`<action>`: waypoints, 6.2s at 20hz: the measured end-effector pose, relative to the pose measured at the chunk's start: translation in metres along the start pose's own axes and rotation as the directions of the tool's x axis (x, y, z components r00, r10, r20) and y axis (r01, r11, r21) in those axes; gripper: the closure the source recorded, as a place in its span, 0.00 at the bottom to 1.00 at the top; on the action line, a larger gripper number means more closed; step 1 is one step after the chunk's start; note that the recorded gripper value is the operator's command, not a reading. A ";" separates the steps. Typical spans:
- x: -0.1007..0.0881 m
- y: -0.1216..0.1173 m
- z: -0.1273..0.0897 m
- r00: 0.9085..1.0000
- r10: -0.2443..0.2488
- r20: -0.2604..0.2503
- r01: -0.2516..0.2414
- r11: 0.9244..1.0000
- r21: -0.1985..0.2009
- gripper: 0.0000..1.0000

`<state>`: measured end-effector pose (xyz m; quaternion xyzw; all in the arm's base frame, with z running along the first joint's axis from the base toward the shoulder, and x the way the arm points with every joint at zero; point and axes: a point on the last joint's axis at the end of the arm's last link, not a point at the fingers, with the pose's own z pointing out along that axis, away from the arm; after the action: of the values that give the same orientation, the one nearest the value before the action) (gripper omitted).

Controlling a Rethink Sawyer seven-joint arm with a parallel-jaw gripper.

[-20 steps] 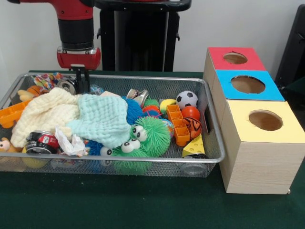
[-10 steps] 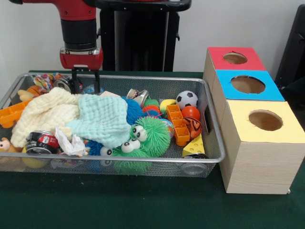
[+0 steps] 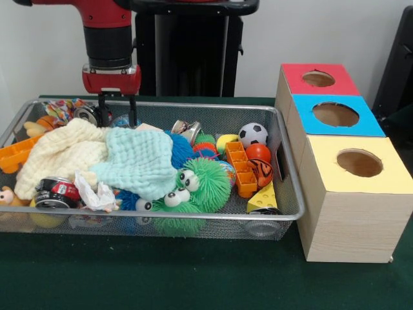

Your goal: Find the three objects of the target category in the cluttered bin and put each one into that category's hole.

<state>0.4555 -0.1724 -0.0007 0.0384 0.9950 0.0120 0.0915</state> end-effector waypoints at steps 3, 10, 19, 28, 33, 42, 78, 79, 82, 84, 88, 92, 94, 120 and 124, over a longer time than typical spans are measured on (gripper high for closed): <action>0.002 -0.001 0.000 1.000 0.005 -0.003 -0.005 1.000 -0.001 0.00; 0.016 -0.011 -0.003 0.999 0.036 -0.016 -0.036 0.999 -0.007 0.00; 0.031 -0.003 -0.005 0.998 0.037 -0.043 -0.038 0.999 -0.025 0.00; 0.035 0.015 -0.004 0.998 -0.002 -0.060 0.000 1.000 -0.028 0.00; 0.038 0.023 -0.001 0.998 -0.030 -0.055 0.028 0.999 -0.032 0.00; 0.051 0.029 0.011 0.999 -0.053 -0.010 0.052 0.996 -0.066 0.00; 0.055 -0.013 0.013 0.996 0.085 0.032 -0.081 0.992 -0.100 0.00; 0.055 -0.014 0.013 0.996 0.085 0.031 -0.081 0.992 -0.100 0.00; 0.054 -0.013 0.012 0.997 0.080 0.023 -0.077 0.992 -0.096 0.00; 0.054 -0.013 0.012 0.997 0.076 0.017 -0.075 0.993 -0.094 0.00; 0.048 -0.011 0.009 0.998 0.066 -0.006 -0.066 0.994 -0.089 0.00; 0.045 -0.006 0.009 0.997 0.067 -0.041 -0.070 0.993 -0.092 0.00; 0.043 -0.003 0.008 0.996 0.069 -0.055 -0.074 0.993 -0.095 0.00; 0.010 -0.003 0.001 0.993 0.092 -0.071 -0.100 0.988 -0.114 0.00; 0.004 -0.010 0.002 0.993 0.104 -0.057 -0.109 0.988 -0.112 0.00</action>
<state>0.4517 -0.1819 -0.0037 0.0858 0.9912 0.0751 0.0676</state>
